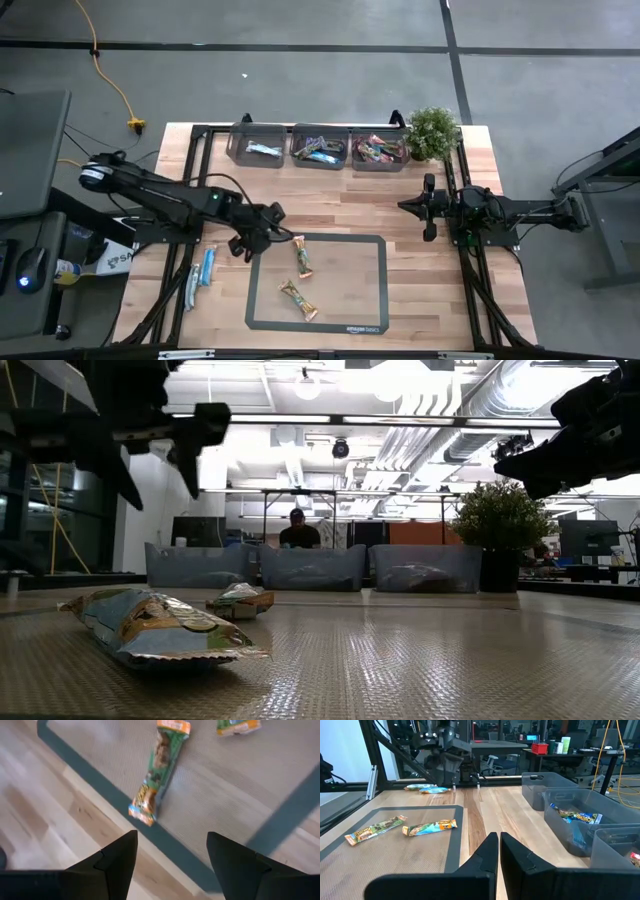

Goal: Pick and place Granola Bars by type
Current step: Put the orange granola bar into the left black bin

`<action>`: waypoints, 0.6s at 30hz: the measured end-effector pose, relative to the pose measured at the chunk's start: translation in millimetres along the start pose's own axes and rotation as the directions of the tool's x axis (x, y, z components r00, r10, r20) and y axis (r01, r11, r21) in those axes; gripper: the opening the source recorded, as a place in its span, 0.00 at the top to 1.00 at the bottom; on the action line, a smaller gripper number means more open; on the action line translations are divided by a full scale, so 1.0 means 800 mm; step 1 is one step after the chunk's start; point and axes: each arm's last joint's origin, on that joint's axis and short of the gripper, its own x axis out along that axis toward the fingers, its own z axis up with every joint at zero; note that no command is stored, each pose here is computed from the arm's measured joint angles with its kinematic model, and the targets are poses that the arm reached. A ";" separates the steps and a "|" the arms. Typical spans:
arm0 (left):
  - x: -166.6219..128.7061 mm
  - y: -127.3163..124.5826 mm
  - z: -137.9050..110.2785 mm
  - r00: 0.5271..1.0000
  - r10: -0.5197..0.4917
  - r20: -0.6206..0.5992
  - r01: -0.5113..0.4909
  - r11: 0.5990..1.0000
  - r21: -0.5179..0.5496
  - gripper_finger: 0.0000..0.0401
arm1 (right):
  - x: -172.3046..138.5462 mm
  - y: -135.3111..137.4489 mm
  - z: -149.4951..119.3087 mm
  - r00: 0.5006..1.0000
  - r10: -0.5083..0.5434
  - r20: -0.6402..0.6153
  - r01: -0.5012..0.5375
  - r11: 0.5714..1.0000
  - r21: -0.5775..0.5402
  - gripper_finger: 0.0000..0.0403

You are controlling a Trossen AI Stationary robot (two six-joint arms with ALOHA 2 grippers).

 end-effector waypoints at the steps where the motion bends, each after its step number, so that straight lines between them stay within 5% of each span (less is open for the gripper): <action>1: 0.006 0.002 0.002 1.000 -0.002 0.009 0.002 1.000 0.010 0.41 | 0.000 0.000 0.000 1.000 0.000 0.000 0.000 1.000 0.000 0.99; 18: 0.079 0.023 0.023 0.994 -0.107 -0.009 0.106 0.969 0.224 0.41 | 0.000 0.000 0.000 1.000 0.000 0.004 0.000 1.000 0.000 0.99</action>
